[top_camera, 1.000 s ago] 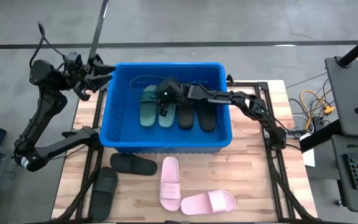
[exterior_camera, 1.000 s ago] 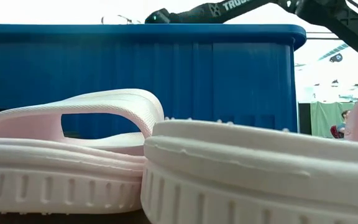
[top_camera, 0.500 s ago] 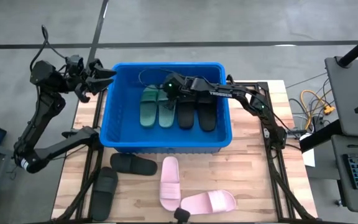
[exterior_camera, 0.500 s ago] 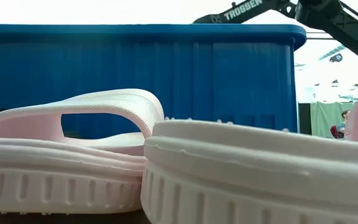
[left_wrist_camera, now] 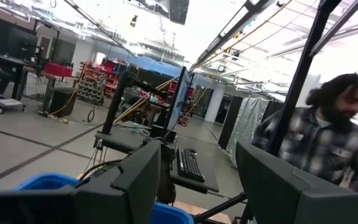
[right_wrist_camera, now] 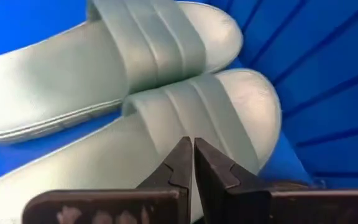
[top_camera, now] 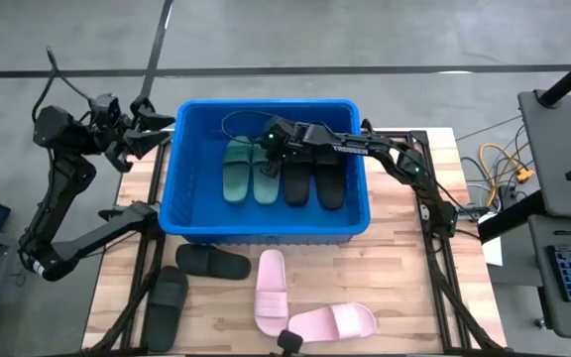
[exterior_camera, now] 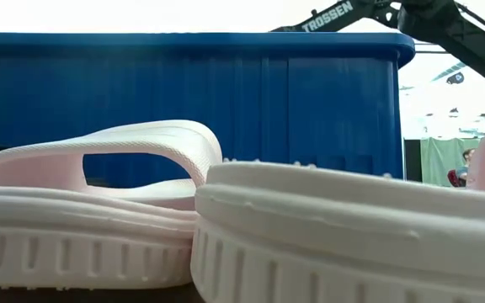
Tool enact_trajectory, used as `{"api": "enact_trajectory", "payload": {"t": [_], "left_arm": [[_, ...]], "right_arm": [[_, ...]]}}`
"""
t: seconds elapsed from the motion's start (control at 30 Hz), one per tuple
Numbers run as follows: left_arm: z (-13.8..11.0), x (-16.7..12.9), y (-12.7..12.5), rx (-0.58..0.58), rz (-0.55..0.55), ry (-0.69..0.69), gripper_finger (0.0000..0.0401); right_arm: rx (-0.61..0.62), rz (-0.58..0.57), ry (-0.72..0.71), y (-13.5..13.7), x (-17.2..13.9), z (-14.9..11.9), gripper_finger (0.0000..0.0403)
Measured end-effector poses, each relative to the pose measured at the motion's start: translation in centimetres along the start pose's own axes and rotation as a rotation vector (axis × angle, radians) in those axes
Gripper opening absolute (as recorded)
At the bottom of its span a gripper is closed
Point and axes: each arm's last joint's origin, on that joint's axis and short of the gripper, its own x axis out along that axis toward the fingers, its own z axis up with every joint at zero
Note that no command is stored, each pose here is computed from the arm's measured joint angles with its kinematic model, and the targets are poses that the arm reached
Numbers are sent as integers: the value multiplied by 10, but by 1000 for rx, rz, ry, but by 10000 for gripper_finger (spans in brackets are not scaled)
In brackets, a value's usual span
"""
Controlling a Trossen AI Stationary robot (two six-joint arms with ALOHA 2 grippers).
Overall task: Pick and place slides into bin
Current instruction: Put the left pink slide into the blue bin
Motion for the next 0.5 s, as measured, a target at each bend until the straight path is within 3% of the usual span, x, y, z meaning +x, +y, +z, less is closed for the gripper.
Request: {"api": "enact_trajectory", "payload": {"t": [0.23,0.5], "left_arm": [[0,0,0,1,1,-1,193],[0,-1,-2,43,-1,-4,193]], "right_arm": [[57,-27,-92,0,-31,31,8],[26,103,-380,30,-117,86,8]]}}
